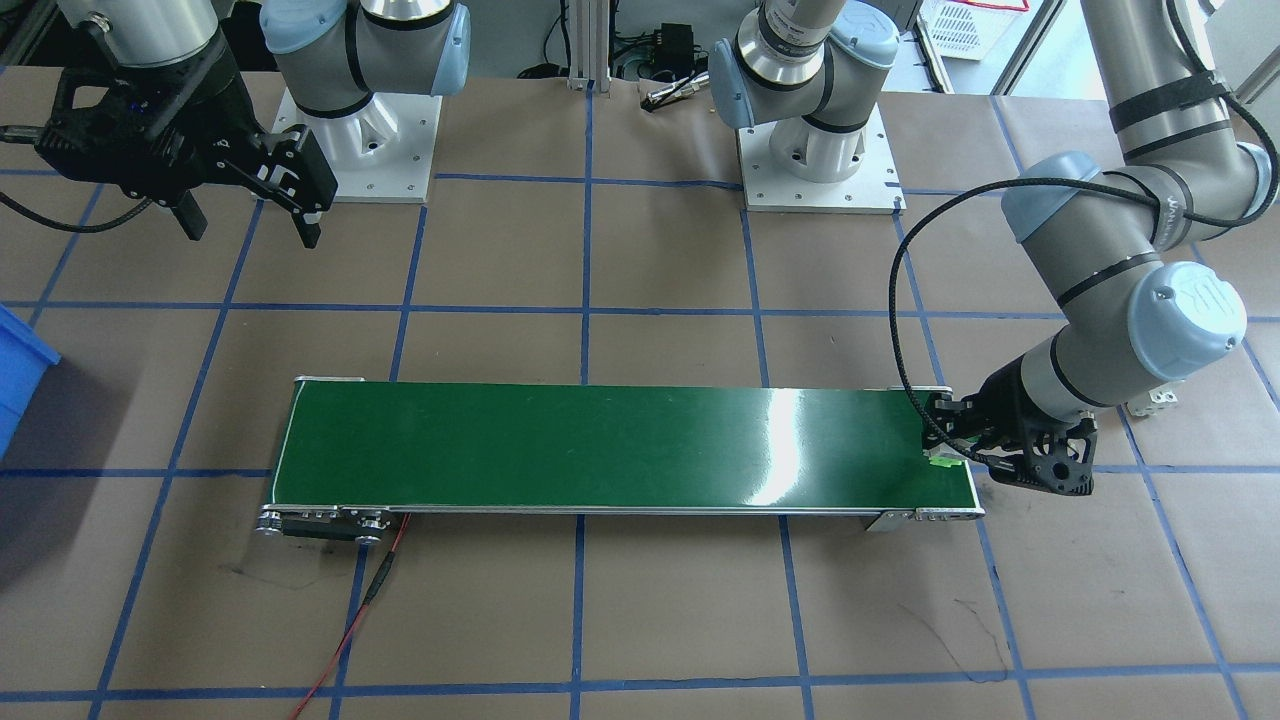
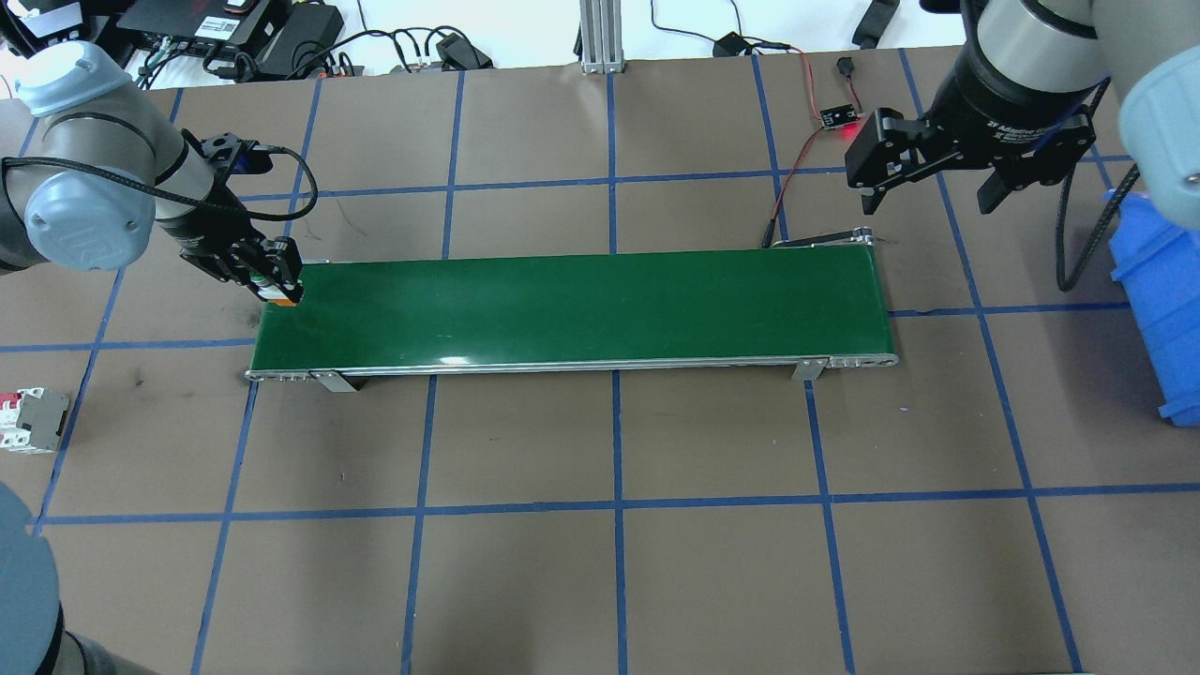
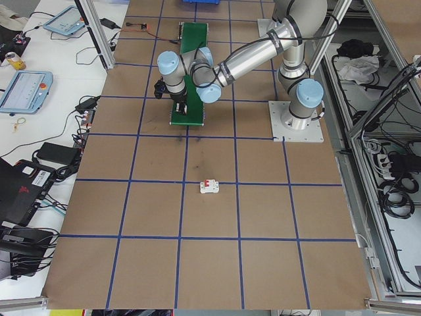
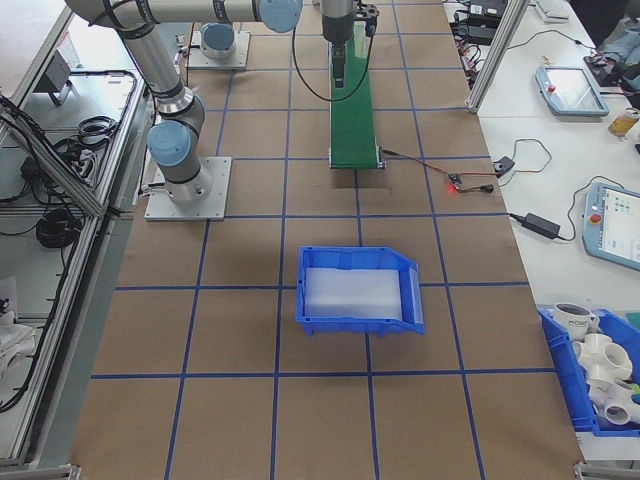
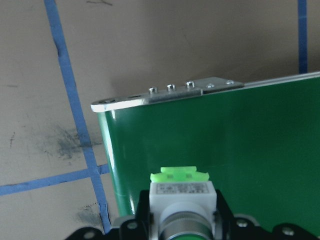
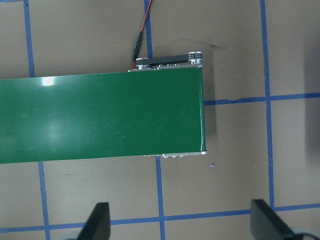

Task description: Move button from left to right

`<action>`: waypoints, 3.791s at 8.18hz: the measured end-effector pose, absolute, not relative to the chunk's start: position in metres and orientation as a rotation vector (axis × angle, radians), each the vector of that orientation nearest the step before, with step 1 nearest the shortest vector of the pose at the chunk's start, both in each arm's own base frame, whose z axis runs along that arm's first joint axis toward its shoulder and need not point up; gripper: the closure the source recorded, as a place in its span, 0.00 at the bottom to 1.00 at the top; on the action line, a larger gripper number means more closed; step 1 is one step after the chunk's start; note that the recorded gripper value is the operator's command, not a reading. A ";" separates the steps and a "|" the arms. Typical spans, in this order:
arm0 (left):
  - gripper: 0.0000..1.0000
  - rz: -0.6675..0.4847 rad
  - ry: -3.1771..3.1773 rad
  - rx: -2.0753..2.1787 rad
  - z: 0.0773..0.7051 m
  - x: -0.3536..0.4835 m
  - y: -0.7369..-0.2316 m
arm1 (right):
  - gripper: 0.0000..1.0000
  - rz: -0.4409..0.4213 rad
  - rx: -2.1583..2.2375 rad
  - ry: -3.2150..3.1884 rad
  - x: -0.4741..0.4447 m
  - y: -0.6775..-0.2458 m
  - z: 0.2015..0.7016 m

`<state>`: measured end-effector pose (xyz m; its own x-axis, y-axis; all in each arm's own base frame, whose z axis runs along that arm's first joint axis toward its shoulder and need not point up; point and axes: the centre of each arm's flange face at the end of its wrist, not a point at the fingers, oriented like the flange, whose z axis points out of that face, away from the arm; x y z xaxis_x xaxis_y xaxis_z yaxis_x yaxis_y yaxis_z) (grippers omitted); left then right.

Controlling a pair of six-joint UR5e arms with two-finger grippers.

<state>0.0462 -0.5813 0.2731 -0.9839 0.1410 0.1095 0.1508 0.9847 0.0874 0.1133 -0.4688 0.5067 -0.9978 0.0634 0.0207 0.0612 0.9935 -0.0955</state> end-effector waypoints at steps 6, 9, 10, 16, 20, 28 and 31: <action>0.00 -0.188 -3.031 -0.138 0.262 0.042 -0.574 | 0.00 0.148 -0.097 -3.113 0.113 -0.469 0.507; 0.00 -0.139 -3.060 -0.050 0.312 0.001 -0.560 | 0.00 0.147 -0.097 -3.113 0.113 -0.469 0.506; 0.00 -0.140 -3.062 -0.008 0.340 -0.020 -0.544 | 0.00 0.147 -0.097 -3.112 0.113 -0.469 0.506; 0.00 -0.094 -3.103 -0.008 0.429 -0.051 -0.492 | 0.00 0.034 -0.119 -3.121 0.108 -0.495 0.472; 0.00 -0.083 -3.106 -0.017 0.432 -0.054 -0.491 | 0.00 0.062 -0.176 -3.133 0.087 -0.556 0.409; 0.00 -0.069 -3.113 -0.011 0.434 -0.051 -0.489 | 0.00 0.110 -0.348 -3.264 0.152 -0.562 0.357; 0.00 -0.079 -3.109 -0.002 0.430 -0.049 -0.490 | 0.00 0.171 -0.408 -3.269 0.189 -0.563 0.349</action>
<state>-0.0487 -0.4898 0.4302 -0.9995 0.0004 0.0316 0.0020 0.9987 0.0509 0.1894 -0.5634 0.3495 -0.9572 0.2357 -0.1681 0.2520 0.9642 -0.0827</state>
